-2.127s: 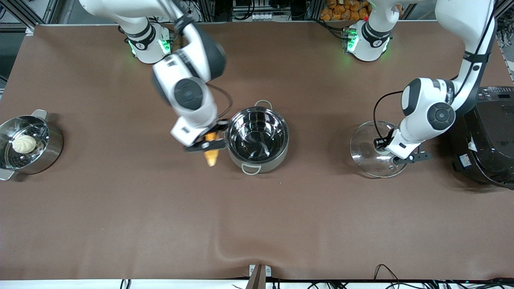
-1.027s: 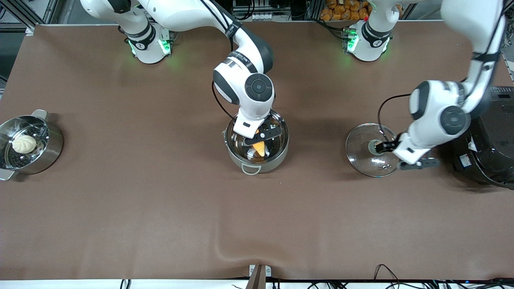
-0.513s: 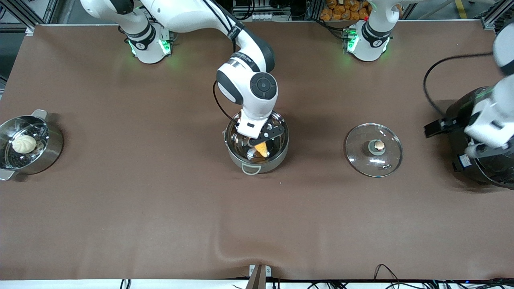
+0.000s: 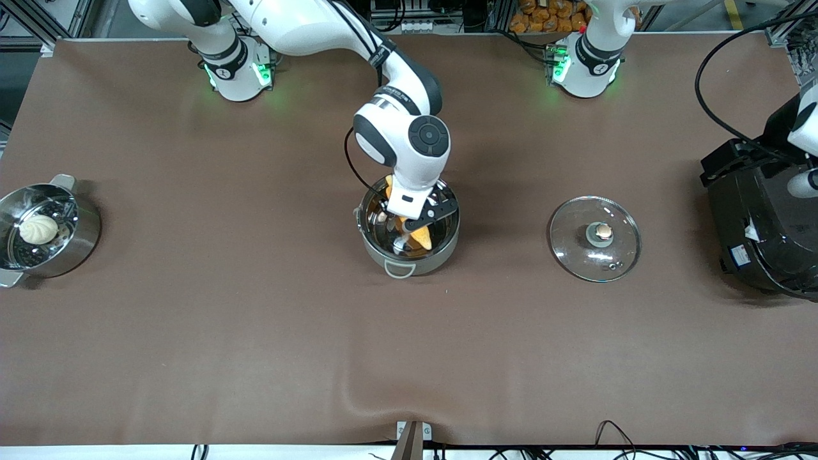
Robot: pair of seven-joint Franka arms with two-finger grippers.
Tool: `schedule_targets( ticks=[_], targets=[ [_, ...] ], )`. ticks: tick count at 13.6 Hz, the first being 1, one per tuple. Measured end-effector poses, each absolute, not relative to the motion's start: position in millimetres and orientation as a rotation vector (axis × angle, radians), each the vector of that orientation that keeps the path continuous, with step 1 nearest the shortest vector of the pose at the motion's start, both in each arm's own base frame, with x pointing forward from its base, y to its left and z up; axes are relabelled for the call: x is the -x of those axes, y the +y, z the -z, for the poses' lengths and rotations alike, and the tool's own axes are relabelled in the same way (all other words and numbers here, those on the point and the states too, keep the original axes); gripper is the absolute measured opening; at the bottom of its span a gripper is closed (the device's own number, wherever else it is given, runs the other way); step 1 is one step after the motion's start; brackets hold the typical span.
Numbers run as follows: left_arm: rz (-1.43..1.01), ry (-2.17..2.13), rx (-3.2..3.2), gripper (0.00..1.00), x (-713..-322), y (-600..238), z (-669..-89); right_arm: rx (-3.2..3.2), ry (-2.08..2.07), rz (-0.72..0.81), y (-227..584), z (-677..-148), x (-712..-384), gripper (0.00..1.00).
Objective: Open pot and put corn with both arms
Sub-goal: 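Lower the corn into the pot with the right gripper while the left gripper withdraws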
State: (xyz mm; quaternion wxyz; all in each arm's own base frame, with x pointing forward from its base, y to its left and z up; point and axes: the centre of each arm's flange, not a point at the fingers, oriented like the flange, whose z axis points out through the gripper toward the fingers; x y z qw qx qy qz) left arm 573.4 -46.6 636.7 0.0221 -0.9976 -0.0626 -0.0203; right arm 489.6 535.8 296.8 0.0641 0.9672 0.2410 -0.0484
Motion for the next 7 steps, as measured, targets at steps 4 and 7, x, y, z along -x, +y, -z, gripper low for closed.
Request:
schedule_targets(
  ticks=[4,7],
  targets=[
    [0.061,-0.201,3.089,1.0,-574.2,-43.3,-620.1,-2.951,0.608,0.116,536.3,-303.4,-493.4,1.0],
    [0.071,-0.2,3.088,1.0,-572.9,-43.4,-615.6,-2.974,0.477,0.104,515.5,-322.0,-517.2,1.0]
  ],
)
